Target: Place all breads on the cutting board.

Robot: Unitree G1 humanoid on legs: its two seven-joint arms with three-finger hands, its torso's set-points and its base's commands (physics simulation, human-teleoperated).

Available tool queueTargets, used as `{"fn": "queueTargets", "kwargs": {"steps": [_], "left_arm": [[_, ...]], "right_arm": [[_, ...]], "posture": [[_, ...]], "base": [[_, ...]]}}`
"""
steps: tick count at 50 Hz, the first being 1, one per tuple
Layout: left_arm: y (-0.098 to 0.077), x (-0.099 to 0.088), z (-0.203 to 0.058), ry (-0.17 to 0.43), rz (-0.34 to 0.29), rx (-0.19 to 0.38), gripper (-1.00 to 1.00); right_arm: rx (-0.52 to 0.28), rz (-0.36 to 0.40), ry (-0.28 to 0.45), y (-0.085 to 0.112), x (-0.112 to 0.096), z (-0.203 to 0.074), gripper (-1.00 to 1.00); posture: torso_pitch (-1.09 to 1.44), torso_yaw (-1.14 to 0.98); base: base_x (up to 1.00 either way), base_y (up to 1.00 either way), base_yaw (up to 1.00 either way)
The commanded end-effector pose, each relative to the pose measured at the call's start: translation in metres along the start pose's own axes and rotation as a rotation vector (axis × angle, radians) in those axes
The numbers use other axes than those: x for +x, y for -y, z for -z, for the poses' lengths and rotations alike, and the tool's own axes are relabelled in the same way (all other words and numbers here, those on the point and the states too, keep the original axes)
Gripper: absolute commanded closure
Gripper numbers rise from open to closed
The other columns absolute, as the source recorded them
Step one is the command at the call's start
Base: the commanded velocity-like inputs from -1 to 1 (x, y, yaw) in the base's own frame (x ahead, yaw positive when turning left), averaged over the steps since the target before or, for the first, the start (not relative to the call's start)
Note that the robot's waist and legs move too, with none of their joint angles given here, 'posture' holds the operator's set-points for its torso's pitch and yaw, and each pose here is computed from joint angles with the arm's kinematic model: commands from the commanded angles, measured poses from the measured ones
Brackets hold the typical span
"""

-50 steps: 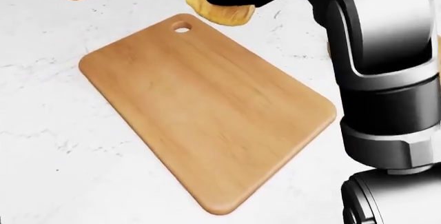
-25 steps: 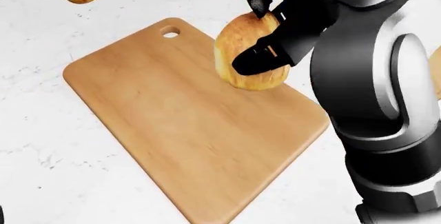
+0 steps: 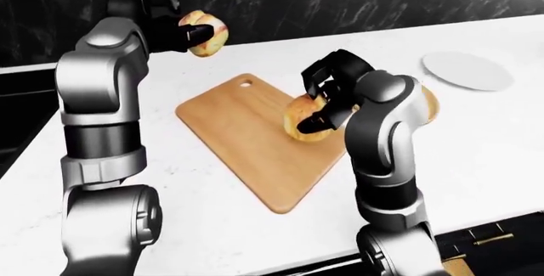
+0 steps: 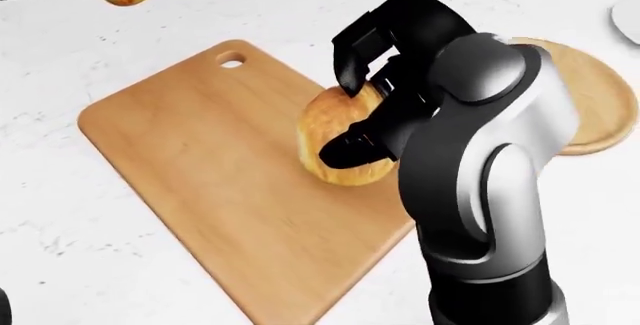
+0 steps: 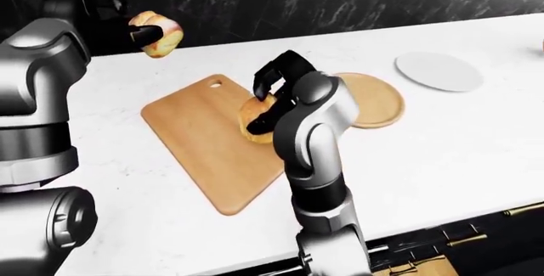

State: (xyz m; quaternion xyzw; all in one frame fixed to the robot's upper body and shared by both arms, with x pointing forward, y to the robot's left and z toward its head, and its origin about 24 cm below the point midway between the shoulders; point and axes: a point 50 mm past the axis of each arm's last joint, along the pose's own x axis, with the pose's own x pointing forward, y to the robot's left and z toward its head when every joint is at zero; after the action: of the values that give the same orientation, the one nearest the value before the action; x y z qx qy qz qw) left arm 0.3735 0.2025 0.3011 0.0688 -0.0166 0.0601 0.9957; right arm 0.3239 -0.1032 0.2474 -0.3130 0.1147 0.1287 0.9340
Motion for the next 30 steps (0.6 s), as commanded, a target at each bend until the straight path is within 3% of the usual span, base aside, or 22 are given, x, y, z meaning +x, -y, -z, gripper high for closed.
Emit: {"fn": "queueTargets", "kwargs": {"steps": [1,11,30], "left_arm": [[-0.004,-0.005,-0.025,0.106,-0.013,-0.005,1.0],[-0.004,-0.005,-0.02,0.1,-0.016,-0.008,1.0],[-0.002,-0.005,-0.02,0.099,-0.012,-0.006,1.0]], "right_arm": [[-0.019,0.034,0.064,-0.002,0.0,-0.01,1.0],[0.022,0.033,0.15,-0.006,-0.01,-0.036,1.0],[0.01,0.001,0.096,-0.023,-0.004,-0.01,1.0]], "posture": [[0.0,0.0],[0.0,0.0],[0.0,0.0]], "base": [[0.0,0.0,0.0],[0.0,0.0,0.0],[0.0,0.0,0.0]]}}
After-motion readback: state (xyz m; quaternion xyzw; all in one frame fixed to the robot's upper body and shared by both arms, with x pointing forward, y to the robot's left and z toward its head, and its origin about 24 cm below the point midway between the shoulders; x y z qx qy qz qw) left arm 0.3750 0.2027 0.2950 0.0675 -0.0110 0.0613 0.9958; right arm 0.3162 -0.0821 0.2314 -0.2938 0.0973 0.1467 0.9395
